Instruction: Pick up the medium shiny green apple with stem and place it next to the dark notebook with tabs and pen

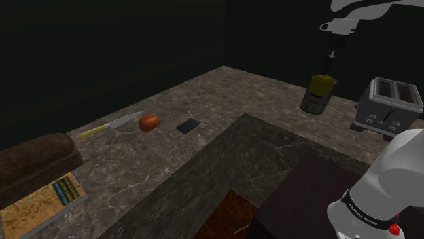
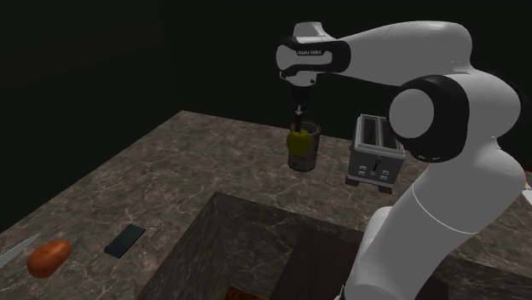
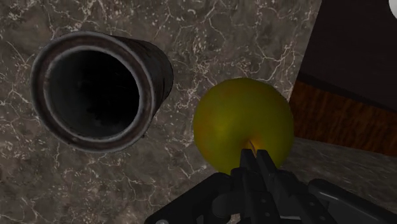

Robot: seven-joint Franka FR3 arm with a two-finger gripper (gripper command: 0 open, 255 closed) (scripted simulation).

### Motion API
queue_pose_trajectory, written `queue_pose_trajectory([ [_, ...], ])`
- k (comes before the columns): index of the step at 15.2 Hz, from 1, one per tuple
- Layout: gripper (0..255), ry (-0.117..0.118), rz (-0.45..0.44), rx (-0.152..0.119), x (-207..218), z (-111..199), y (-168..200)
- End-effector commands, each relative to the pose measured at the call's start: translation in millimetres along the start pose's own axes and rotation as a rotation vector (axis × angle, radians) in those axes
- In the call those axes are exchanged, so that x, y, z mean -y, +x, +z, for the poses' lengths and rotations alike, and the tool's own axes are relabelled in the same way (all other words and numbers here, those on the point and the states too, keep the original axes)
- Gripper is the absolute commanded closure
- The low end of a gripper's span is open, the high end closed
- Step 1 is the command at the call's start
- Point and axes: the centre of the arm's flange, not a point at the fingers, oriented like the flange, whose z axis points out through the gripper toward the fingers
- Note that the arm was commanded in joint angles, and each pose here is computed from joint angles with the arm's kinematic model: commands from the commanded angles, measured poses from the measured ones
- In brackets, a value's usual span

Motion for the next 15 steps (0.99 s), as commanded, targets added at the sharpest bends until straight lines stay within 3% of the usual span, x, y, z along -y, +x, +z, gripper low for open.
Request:
queue_pose_trajectory([
  [1,255,0.000,0.000,0.000,10,-5,11],
  [15,255,0.000,0.000,0.000,126,3,154],
])
